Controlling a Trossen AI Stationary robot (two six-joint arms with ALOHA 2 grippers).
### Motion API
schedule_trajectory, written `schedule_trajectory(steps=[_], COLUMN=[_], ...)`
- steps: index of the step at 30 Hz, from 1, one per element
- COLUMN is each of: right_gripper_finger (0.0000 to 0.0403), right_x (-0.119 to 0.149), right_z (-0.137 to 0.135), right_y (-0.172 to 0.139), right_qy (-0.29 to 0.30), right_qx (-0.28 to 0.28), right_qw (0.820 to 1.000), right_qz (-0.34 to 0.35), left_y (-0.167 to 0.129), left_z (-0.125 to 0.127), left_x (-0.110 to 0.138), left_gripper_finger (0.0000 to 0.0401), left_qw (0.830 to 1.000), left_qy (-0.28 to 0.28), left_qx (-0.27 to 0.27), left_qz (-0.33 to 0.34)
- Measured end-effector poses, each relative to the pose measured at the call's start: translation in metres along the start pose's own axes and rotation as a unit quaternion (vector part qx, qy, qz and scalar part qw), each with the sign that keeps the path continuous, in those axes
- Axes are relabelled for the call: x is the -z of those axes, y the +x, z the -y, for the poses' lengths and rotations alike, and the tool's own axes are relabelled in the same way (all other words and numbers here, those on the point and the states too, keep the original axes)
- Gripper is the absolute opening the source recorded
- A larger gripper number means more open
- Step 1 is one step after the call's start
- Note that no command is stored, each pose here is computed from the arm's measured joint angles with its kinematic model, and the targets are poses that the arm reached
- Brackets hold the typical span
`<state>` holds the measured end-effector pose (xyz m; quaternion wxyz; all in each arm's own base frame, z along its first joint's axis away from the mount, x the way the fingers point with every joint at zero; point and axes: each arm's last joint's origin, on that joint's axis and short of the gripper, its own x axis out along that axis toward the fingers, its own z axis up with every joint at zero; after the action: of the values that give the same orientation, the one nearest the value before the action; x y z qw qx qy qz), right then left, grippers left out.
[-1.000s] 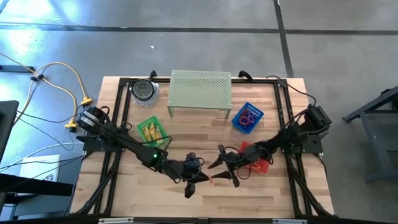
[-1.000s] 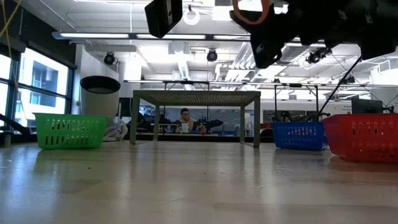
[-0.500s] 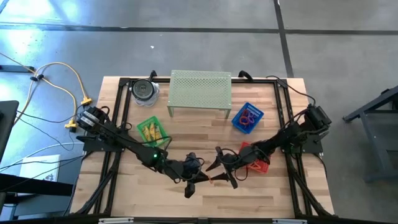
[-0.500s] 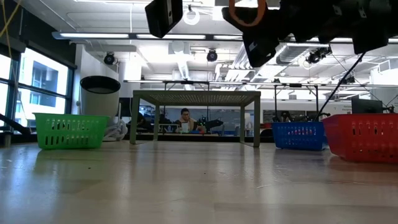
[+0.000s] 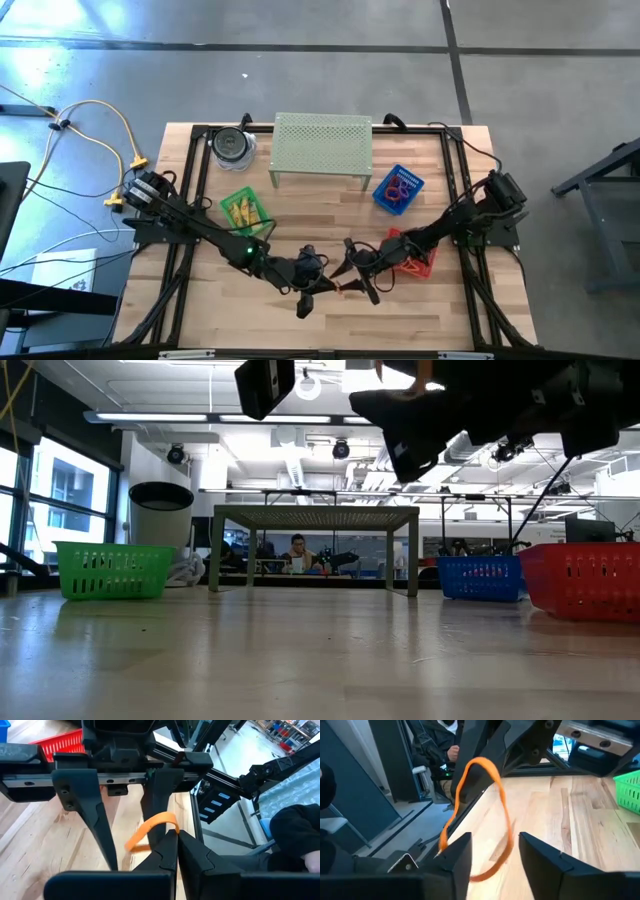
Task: Pick & Place Office Desk Supplies
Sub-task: Put the orange rubberband into the red basket
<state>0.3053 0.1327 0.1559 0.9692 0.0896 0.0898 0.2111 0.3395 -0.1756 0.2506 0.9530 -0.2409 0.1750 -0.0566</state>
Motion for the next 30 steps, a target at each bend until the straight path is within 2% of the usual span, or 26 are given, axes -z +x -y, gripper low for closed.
schedule_trajectory(steps=[9,20,22,30], right_gripper_finger=[0.0012,0.0003,0.0003,0.0003], right_x=[0.0020,0.0041,0.0045,0.0058], right_z=[-0.0001,0.0002,0.0003,0.0005], right_y=[-0.0001,-0.0001,-0.0002,-0.0003], right_qy=[-0.016,-0.016,-0.016,-0.016], right_qx=[-0.006,-0.005,-0.005,-0.003], right_qw=[1.000,1.000,1.000,0.999], right_qz=[-0.012,-0.022,-0.025,-0.033], left_y=[0.0000,0.0000,0.0000,-0.0004], left_z=[-0.0001,-0.0003,-0.0003,0.0003], left_x=[0.0001,-0.0001,-0.0001,0.0016], left_gripper_finger=[0.0000,0.0001,0.0005,0.0068], left_qw=[1.000,1.000,1.000,1.000], left_qy=[0.001,-0.008,0.006,0.024], left_qx=[-0.001,-0.005,-0.005,-0.006], left_qz=[0.000,0.003,0.003,-0.002])
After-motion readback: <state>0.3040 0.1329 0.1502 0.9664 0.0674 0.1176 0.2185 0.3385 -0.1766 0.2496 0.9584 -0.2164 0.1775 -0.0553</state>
